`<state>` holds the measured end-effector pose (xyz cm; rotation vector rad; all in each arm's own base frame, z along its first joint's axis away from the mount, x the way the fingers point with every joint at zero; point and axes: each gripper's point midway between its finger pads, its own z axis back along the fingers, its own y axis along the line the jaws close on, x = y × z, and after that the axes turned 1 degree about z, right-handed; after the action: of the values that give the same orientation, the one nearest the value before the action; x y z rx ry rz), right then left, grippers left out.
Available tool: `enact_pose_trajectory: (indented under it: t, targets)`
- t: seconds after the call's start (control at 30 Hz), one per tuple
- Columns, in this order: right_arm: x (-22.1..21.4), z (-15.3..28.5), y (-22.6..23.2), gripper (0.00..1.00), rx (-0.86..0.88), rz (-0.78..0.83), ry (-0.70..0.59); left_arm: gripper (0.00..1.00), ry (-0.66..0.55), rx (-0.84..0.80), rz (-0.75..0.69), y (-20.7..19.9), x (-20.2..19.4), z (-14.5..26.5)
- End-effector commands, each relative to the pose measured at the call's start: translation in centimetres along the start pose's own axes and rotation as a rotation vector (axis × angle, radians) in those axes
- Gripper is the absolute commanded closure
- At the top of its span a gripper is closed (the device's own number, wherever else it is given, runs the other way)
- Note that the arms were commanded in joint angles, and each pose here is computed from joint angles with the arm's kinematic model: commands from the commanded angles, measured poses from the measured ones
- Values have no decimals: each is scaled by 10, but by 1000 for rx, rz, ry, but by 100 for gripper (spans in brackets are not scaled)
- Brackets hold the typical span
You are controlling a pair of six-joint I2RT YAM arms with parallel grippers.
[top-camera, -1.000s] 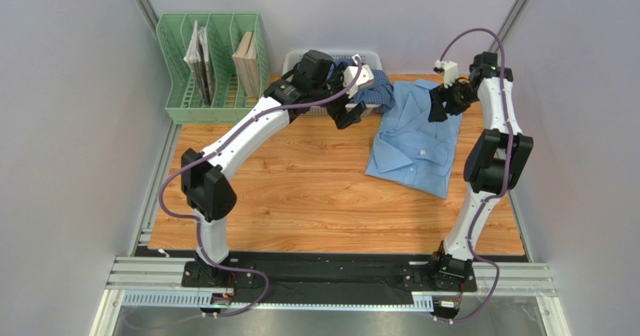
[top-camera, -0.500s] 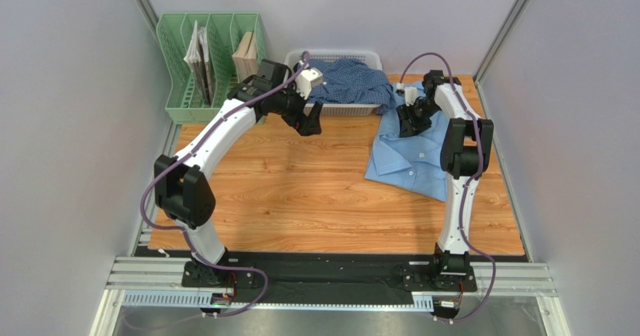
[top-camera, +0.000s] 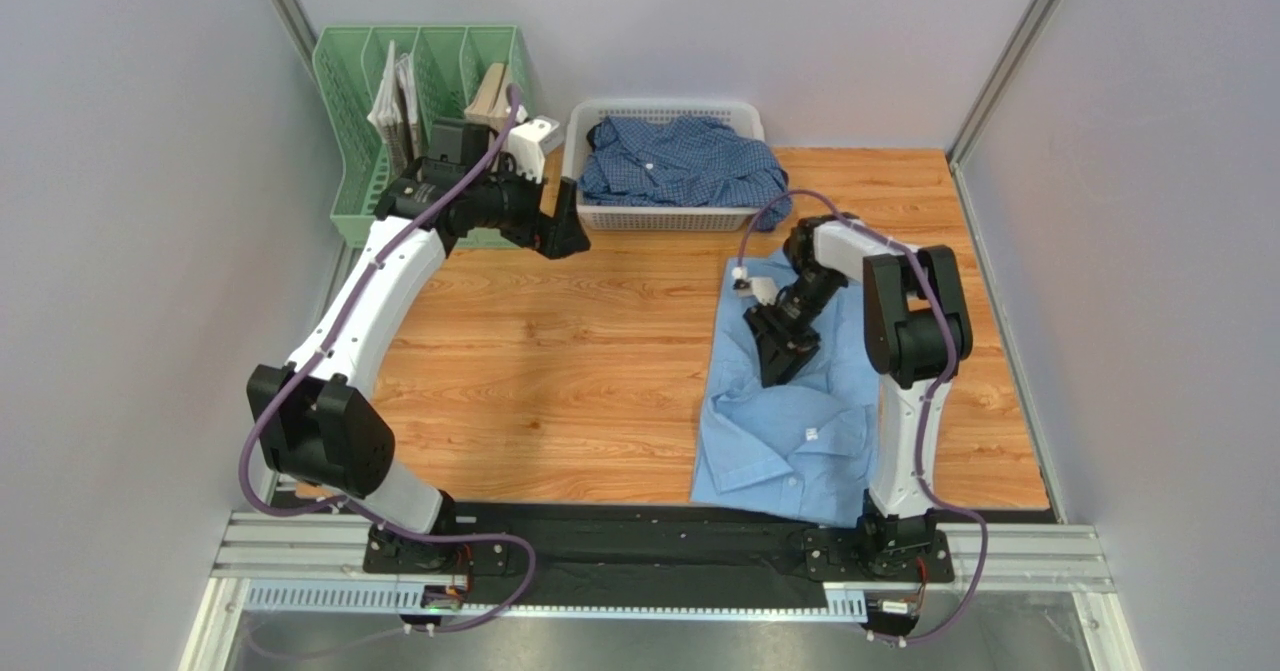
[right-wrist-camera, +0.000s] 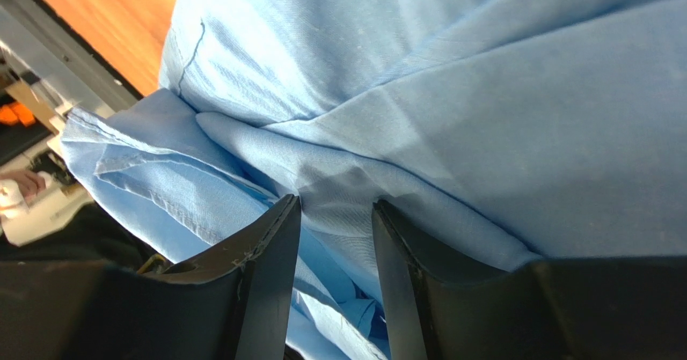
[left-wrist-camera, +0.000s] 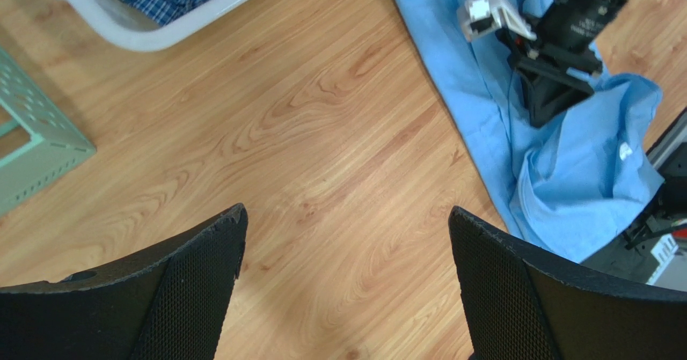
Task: Fold and stack the long sleeve shirts
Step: Fold the shirt
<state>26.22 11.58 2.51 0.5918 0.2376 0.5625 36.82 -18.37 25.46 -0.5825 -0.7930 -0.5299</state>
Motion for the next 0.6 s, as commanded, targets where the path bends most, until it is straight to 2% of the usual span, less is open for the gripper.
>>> enact_pose_trajectory:
  t: [0.0,0.17,0.33,0.5,0.57]
  targets:
    - [33,-16,20,53,-33,107,-80,1,-31,1,91,5,-2,16]
    - [94,-40,42,52,-50,164,-143,1,-28,12,185,26,-15,23]
    - [146,-57,68,47,-28,123,-236,1,-19,20,217,37,-31,31]
    - [197,-53,100,46,37,104,-370,2,23,-17,236,32,-58,27]
    - [211,-38,121,46,67,127,-418,7,45,-83,261,22,-71,22]
